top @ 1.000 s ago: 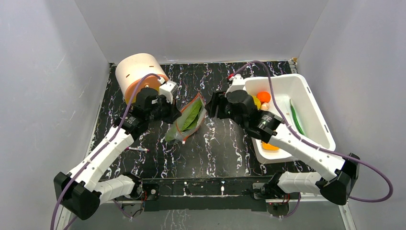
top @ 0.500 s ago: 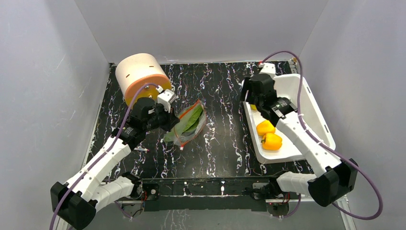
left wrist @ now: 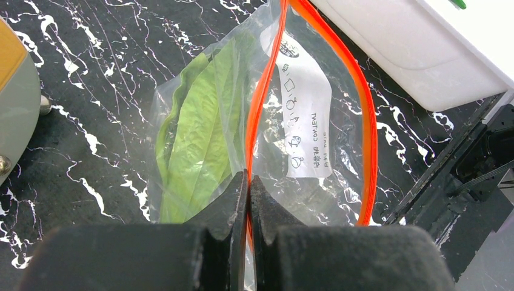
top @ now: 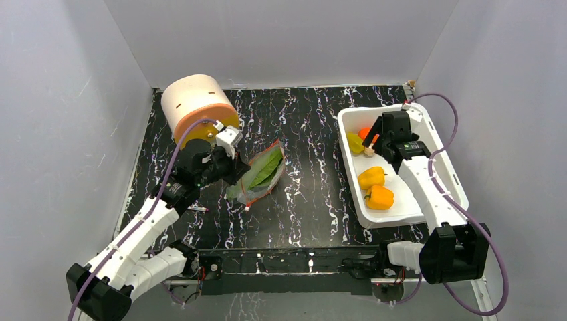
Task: Place the food in the zip-top bag and seal the zipper
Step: Pick up the fake vegetable from the bin.
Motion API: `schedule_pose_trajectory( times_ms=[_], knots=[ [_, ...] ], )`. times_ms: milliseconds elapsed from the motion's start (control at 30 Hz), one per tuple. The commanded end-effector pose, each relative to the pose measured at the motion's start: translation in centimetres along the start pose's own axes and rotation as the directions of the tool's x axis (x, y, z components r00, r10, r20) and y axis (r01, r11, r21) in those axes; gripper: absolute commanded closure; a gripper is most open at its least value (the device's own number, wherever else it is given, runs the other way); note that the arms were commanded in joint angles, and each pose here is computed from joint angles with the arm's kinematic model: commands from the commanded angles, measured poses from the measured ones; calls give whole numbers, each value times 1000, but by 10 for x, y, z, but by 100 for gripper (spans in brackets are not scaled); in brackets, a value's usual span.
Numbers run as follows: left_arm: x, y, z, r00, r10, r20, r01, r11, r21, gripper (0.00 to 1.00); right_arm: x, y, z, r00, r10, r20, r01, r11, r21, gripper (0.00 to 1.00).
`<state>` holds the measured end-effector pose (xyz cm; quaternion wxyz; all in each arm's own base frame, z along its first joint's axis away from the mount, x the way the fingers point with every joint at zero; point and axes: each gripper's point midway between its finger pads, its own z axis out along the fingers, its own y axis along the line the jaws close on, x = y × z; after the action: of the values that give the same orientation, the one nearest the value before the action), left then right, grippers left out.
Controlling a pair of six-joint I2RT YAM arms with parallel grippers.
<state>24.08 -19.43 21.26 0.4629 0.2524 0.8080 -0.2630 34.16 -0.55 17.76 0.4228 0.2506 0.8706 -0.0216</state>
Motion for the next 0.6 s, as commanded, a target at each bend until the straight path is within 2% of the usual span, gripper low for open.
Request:
schedule_pose_trajectory(
  times_ms=[0,67,167,300,567],
  knots=[
    [-5,-4,-2,999,20,33,-21,1000,18,100,0,-6,-4,996,93,14,-93,995,20,20],
    [-5,-4,-2,999,22,31,-22,1000,19,100,4,-13,-6,990,138,14,-138,989,52,17],
    [-4,-4,-2,999,23,29,-23,1000,16,100,20,-23,-7,977,213,-14,-210,971,115,4],
    [-5,-3,-4,999,29,36,-29,1000,7,100,41,-30,-3,964,261,-59,-249,955,163,2],
    [-3,0,-2,999,29,25,-28,1000,-5,100,56,-40,14,960,273,-62,-254,941,222,2]
  ],
)
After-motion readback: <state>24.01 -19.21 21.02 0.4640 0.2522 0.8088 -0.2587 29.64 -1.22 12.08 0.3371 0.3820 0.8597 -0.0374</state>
